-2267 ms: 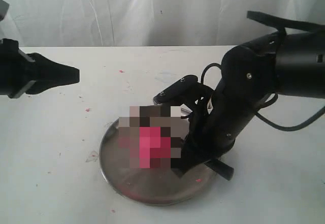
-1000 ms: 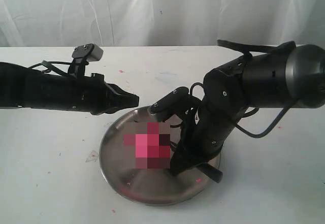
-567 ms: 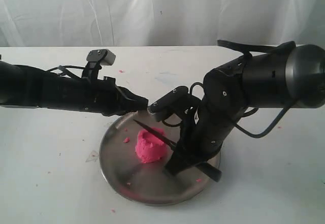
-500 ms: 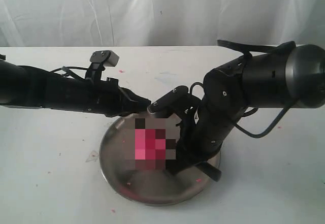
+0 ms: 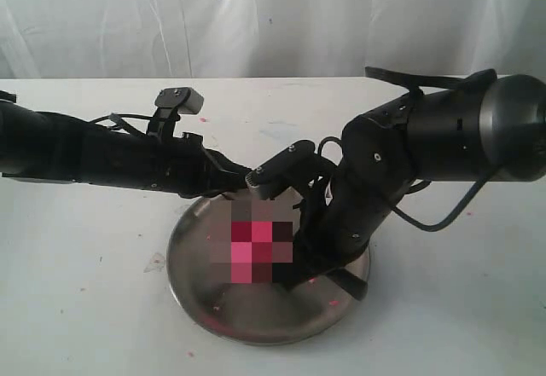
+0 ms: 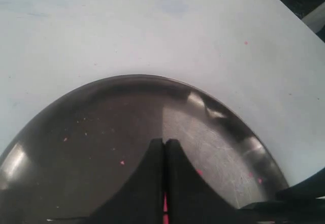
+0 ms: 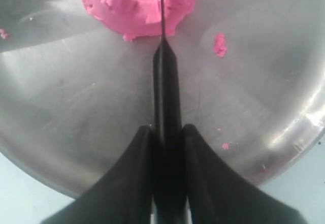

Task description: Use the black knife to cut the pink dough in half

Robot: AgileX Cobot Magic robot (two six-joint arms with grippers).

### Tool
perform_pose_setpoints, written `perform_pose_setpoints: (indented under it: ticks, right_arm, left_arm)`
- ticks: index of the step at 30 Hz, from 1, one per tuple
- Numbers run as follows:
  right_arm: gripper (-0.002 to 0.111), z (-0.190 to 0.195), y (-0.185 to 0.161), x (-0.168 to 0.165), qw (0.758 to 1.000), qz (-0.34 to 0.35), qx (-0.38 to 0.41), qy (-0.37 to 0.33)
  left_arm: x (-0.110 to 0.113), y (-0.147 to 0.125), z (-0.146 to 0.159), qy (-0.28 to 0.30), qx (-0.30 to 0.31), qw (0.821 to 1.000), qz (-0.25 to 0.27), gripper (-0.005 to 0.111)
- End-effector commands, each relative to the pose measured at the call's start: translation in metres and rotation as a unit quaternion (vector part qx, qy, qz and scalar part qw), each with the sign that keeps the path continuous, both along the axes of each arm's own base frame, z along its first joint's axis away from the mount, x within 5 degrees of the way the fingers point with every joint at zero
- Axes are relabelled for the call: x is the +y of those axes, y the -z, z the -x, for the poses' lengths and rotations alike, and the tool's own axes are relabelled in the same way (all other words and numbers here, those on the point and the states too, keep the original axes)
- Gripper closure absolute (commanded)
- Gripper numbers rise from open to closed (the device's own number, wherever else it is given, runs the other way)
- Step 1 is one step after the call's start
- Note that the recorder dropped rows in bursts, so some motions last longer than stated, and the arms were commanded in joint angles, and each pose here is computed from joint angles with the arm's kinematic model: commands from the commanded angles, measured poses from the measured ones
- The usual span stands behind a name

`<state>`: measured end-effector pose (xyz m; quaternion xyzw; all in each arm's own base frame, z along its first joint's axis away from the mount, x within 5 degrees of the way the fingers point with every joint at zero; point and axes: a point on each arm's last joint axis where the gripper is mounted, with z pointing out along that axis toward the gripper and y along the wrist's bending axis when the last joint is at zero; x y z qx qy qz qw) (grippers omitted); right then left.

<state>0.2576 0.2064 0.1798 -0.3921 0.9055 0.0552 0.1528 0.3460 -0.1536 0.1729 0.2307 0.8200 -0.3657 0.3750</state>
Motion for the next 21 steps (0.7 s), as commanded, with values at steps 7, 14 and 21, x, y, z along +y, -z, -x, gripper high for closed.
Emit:
perform_pose_setpoints:
  ticks: [7,14,21]
  right_arm:
    - [0.103,0.002,-0.001,0.004,1.000,-0.018,0.006,-0.007]
    - [0.103,0.002,-0.001,0.004,1.000,-0.017,0.005,-0.007]
    - [0.103,0.001,0.003,0.004,1.000,-0.011,0.006,-0.009]
  left_arm:
    - [-0.003,0.000,-0.001,-0.003,0.007,1.000,0.013,0.107]
    - [-0.009,0.017,0.000,0.001,0.028,1.000,0.001,0.107]
    - [-0.008,0.020,-0.001,-0.007,0.029,1.000,-0.009,0.107]
